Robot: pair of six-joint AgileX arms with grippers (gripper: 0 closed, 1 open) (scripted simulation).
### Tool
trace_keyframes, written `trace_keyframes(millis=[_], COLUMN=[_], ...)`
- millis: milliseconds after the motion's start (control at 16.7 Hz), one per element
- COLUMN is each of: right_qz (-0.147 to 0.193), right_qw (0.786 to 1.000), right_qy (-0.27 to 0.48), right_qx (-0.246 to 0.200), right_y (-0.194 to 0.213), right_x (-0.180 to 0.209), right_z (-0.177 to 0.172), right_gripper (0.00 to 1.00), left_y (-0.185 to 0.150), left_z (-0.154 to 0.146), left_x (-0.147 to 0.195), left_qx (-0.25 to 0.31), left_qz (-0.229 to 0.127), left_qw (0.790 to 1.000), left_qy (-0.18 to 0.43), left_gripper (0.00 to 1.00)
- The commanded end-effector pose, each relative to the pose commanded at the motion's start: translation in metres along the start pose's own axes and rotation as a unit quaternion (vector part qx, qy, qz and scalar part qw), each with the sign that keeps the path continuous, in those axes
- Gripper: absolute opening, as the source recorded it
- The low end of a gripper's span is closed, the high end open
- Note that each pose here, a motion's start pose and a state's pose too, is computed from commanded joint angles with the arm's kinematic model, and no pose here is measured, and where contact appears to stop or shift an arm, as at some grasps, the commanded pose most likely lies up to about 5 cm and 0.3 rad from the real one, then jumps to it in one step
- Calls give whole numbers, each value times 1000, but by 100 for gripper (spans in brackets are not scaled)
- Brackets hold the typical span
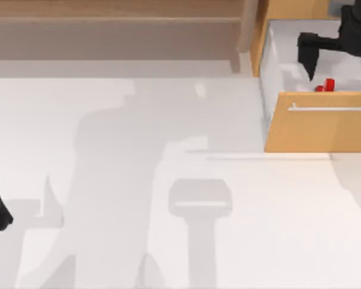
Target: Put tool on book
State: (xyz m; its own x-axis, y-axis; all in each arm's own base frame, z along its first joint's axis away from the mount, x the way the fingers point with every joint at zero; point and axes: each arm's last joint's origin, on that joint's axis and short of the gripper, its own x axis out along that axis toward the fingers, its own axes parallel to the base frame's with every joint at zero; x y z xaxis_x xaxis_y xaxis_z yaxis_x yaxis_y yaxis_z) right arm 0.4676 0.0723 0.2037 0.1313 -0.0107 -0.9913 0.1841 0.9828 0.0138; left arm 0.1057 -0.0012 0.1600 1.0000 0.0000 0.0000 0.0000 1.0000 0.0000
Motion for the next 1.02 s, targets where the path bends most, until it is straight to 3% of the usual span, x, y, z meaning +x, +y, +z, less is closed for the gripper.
trace_keyframes(millis=[180,1020], right_qz=[-6,-8], right_qw=[1000,1000], right_qy=[15,20], right_qx=[8,8], right_y=[4,2], right_x=[18,32], right_z=[10,5], right_gripper=[100,100], left_y=[0,0], left_z=[0,0], left_x=[0,0], left_qx=[0,0], left_qz=[0,0], left_qw=[1000,1000], left_qy=[0,0], left_gripper=[100,100])
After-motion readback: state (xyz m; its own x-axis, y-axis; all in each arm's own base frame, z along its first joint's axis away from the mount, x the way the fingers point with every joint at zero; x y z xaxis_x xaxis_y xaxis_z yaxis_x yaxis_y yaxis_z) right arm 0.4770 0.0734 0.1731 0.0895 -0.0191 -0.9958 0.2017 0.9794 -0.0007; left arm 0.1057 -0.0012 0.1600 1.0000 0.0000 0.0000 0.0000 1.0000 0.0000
